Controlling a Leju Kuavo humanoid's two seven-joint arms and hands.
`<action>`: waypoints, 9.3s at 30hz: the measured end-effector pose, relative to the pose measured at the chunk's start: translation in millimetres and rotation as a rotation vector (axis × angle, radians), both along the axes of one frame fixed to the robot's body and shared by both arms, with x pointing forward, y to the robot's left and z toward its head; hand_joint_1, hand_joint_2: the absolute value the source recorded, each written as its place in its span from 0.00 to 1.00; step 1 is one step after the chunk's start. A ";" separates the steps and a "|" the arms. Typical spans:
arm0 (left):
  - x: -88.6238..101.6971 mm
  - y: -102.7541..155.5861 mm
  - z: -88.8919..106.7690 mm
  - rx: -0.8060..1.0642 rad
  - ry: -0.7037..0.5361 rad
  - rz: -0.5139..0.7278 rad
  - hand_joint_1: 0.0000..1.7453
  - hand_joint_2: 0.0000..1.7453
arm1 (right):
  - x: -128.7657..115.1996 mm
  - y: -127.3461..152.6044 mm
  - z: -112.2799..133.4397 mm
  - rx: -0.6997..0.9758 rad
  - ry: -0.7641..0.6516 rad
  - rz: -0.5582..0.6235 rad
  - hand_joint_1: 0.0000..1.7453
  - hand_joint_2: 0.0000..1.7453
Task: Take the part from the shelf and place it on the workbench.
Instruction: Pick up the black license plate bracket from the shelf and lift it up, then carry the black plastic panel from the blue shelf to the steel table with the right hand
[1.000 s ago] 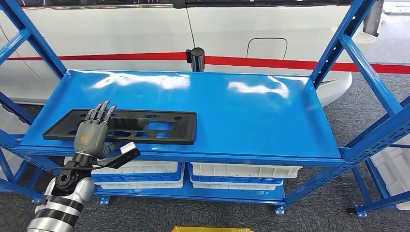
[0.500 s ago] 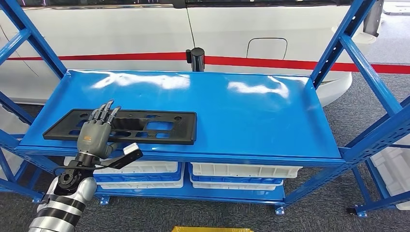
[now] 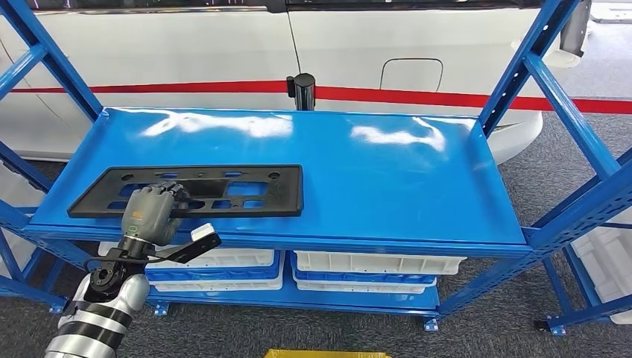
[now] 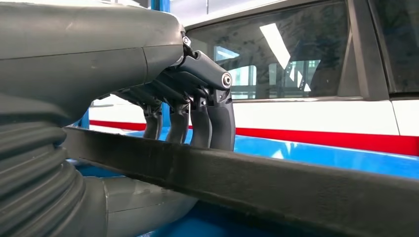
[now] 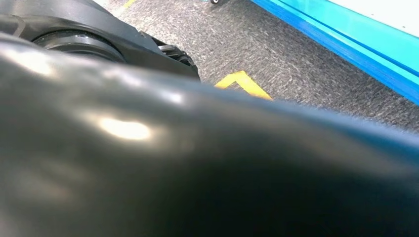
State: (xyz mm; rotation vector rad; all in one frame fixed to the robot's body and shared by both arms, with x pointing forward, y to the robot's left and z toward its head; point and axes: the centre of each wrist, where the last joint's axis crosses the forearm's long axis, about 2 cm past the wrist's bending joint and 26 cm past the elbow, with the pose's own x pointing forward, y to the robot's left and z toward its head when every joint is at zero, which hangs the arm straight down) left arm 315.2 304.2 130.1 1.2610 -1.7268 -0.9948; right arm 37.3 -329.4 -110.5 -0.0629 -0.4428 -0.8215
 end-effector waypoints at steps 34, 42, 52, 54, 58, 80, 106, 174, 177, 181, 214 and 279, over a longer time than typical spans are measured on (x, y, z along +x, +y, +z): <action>-14.9 -18.2 20.4 -0.055 -0.257 -0.063 1.00 1.00 | -2.6 2.2 -0.4 0.003 0.006 0.002 0.00 0.00; -15.5 -28.7 37.1 -0.068 -0.300 -0.112 1.00 1.00 | -1.7 6.0 -0.5 0.015 -0.006 -0.005 0.00 0.00; -13.0 -36.0 47.7 -0.078 -0.328 -0.146 1.00 1.00 | 2.3 10.0 -0.3 0.023 -0.017 -0.012 0.00 0.00; -12.9 -37.0 48.5 -0.082 -0.328 -0.150 1.00 1.00 | 4.1 9.9 -0.1 0.023 -0.021 -0.014 0.00 0.00; -13.7 -38.1 47.4 -0.094 -0.318 -0.155 1.00 1.00 | 3.8 9.5 -0.1 0.023 -0.021 -0.019 0.00 0.00; -13.1 -42.0 49.2 -0.112 -0.321 -0.175 1.00 1.00 | 4.0 6.5 0.1 0.018 -0.032 -0.038 0.00 0.00; -11.4 -41.9 51.9 -0.115 -0.330 -0.178 1.00 1.00 | 10.3 5.2 0.9 0.016 -0.051 -0.044 0.00 0.00; -13.8 -14.5 35.4 -0.145 -0.328 -0.137 1.00 1.00 | 0.4 0.7 0.2 -0.028 -0.029 -0.101 0.00 0.00; -13.3 -14.4 35.9 -0.148 -0.330 -0.136 1.00 1.00 | 1.0 1.1 0.3 -0.027 -0.030 -0.100 0.00 0.00; -15.2 -14.1 32.2 -0.153 -0.318 -0.134 1.00 1.00 | 0.9 0.4 0.3 -0.029 -0.030 -0.101 0.00 0.00; -21.5 -10.3 24.0 -0.160 -0.300 -0.120 1.00 1.00 | 8.1 -6.9 1.7 -0.095 -0.076 -0.076 0.00 0.00; -30.3 -3.7 26.0 -0.130 -0.286 -0.134 1.00 1.00 | 17.5 -2.9 2.8 -0.116 -0.166 -0.085 0.00 0.00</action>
